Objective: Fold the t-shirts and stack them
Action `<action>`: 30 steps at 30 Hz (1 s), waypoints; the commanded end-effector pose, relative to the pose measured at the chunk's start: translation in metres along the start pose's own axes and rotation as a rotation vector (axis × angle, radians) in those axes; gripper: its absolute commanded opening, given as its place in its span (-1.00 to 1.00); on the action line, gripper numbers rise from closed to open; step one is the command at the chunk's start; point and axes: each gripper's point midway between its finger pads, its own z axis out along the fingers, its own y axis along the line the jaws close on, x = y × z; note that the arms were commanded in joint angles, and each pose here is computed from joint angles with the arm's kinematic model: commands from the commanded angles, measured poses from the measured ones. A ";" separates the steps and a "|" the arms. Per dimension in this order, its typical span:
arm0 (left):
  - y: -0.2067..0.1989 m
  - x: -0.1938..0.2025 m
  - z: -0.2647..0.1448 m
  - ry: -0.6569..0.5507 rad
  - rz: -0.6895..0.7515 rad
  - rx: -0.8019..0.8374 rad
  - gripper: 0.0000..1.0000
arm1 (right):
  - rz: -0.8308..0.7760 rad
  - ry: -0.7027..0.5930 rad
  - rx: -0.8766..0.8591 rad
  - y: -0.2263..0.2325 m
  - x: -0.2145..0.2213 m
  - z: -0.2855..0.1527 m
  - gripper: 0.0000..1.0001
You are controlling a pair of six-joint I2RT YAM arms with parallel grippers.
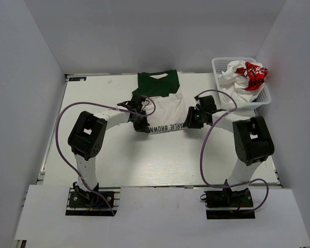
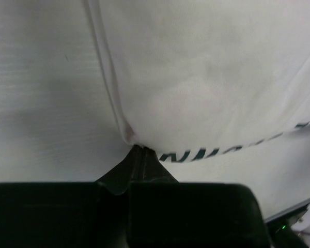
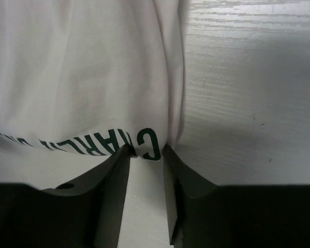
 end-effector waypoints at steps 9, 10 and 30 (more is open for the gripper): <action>0.000 0.050 -0.010 0.078 0.034 0.056 -1.00 | 0.023 0.085 -0.037 0.003 0.048 -0.024 -1.00; 0.008 0.070 -0.018 0.105 0.038 0.058 -1.00 | 0.029 0.111 -0.050 0.004 0.059 -0.028 -1.00; 0.033 0.224 -0.159 0.392 0.187 -0.133 0.39 | -0.133 0.317 -0.097 0.031 0.190 -0.191 -0.06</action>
